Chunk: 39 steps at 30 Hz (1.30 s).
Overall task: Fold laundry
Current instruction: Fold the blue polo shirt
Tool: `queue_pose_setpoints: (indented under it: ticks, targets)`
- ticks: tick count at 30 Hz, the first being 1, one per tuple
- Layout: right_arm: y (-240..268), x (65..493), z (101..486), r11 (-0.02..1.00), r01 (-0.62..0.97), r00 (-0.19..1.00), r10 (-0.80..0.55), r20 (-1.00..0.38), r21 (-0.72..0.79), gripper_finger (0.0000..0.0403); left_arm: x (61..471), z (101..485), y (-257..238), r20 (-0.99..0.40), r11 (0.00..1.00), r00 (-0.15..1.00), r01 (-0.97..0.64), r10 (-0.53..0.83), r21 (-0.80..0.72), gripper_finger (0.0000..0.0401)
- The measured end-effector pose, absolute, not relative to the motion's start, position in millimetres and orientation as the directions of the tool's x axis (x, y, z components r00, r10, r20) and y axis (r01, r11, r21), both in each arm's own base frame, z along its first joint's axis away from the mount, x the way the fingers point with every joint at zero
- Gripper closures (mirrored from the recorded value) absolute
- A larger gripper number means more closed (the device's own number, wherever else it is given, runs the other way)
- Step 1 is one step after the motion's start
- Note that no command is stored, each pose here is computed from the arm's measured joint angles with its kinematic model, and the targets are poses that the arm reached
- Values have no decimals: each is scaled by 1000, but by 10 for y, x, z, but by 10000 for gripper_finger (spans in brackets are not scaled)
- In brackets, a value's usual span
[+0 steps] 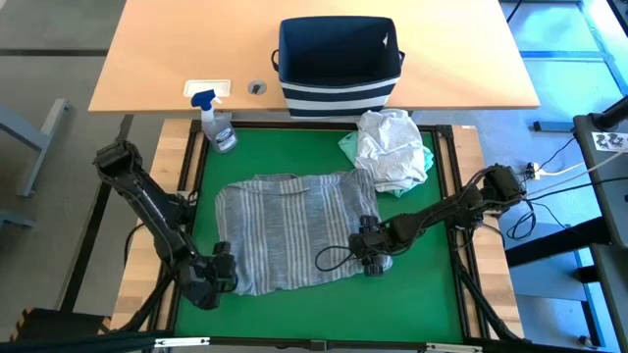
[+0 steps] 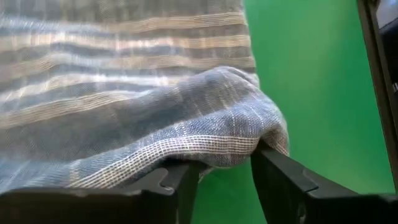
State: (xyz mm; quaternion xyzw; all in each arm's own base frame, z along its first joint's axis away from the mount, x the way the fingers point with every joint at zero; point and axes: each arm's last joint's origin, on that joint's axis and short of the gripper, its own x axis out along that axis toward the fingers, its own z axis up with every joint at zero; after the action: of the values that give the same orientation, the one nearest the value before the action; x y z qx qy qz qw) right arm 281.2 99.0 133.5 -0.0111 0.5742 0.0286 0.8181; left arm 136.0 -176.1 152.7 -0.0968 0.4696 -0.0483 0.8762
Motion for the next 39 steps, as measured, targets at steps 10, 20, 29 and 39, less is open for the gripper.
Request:
queue_pose_setpoints:
  ticks: [10,20,29,39]
  targets:
    - [988,2808,1328,997,-76,340,31,-940,6,171,1391,1501,-1843,-835,928,415,79,-362,-364,382]
    - [972,2781,1319,997,-70,314,5,-949,-18,171,1253,1582,-1891,-806,811,115,-8,-581,-585,398]
    - [964,2767,1316,997,-68,303,-8,-953,-29,171,1234,1557,-1849,-826,819,61,-107,-561,-564,361]
    - [1020,2939,1672,995,-95,384,1,-923,-38,171,1226,1772,-1835,-681,687,-101,-168,-725,-707,273]
